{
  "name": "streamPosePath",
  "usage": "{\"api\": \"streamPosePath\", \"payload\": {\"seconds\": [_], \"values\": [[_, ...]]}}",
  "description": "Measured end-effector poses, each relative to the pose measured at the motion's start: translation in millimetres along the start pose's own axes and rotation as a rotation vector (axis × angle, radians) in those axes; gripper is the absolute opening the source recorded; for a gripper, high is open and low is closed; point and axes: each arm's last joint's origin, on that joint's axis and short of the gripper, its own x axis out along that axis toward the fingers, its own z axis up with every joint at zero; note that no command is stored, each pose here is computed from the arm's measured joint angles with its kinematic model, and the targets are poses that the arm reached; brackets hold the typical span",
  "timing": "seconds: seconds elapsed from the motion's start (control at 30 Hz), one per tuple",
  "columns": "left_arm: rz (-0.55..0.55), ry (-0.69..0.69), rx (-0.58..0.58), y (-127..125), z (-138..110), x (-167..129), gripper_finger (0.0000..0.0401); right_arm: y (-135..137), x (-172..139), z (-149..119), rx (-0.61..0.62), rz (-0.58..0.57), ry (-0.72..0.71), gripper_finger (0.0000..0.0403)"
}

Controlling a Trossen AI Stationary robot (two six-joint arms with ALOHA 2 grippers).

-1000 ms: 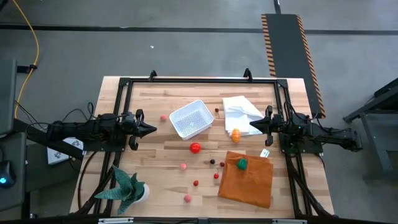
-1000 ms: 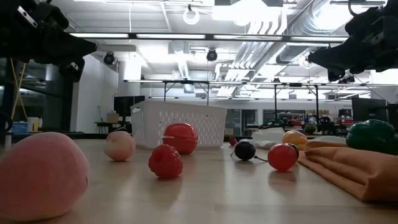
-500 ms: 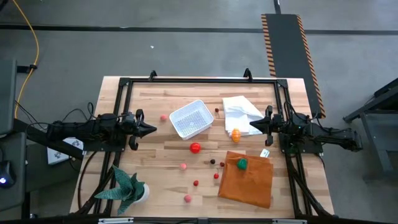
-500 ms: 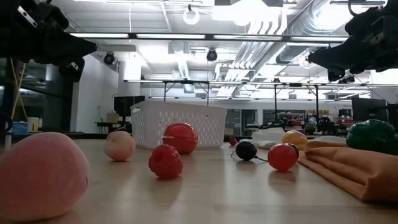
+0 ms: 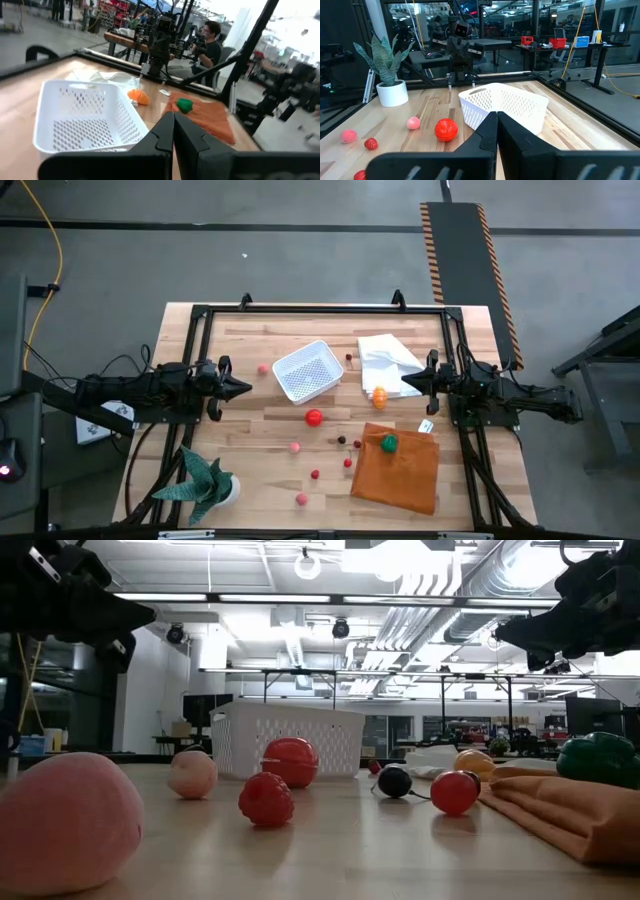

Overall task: Pick and placing Produce into tupperware
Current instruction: Put the croissant in the basket

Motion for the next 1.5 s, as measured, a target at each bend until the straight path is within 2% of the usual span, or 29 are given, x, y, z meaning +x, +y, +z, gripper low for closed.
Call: {"api": "streamPosePath", "payload": {"seconds": [0.23, 0.53, 0.63, 0.8, 0.87, 1.07, 1.2, 1.37, 1.5], "values": [[0.000, 0.000, -0.233, 0.0, 0.1, 0.0, 0.0001, 0.0, 0.0, -0.2, 0.000, 0.000, 0.001, 0.0000], [0.000, 0.001, -0.663, 0.0, -0.1, 0.0, 0.0001, 0.0, 0.0, -0.1, 0.019, 0.000, 0.000, 0.0000], [0.001, 0.000, -0.745, 0.0, 0.0, 0.0, 0.0001, 0.1, 0.0, 0.3, 0.180, 0.002, -0.004, 0.0000], [0.038, -0.038, -0.844, 1.4, 0.6, 0.0, 0.0001, 0.1, 0.0, 1.3, 0.630, 0.005, -0.010, 0.0000], [0.049, -0.053, -0.863, 1.7, 1.1, -0.1, 0.0001, -0.1, -0.1, 1.3, 0.758, 0.004, -0.011, 0.0000], [0.059, -0.066, -0.865, 2.1, 1.5, -0.1, 0.0001, -1.9, -0.2, 3.0, 1.030, -0.042, -0.059, 0.0000], [0.061, -0.067, -0.835, 2.1, 1.5, -0.1, 0.0001, -4.8, -0.9, 9.0, 1.085, -0.100, -0.174, 0.0000], [0.061, -0.066, -0.821, 2.2, 1.5, -0.1, 0.0001, -2.5, -3.3, 24.8, 1.127, 0.043, -0.293, 0.0000], [0.061, -0.067, -0.819, 2.1, 1.6, -0.1, 0.0001, -1.0, -2.3, 40.2, 1.131, 0.021, -0.274, 0.0001]]}}
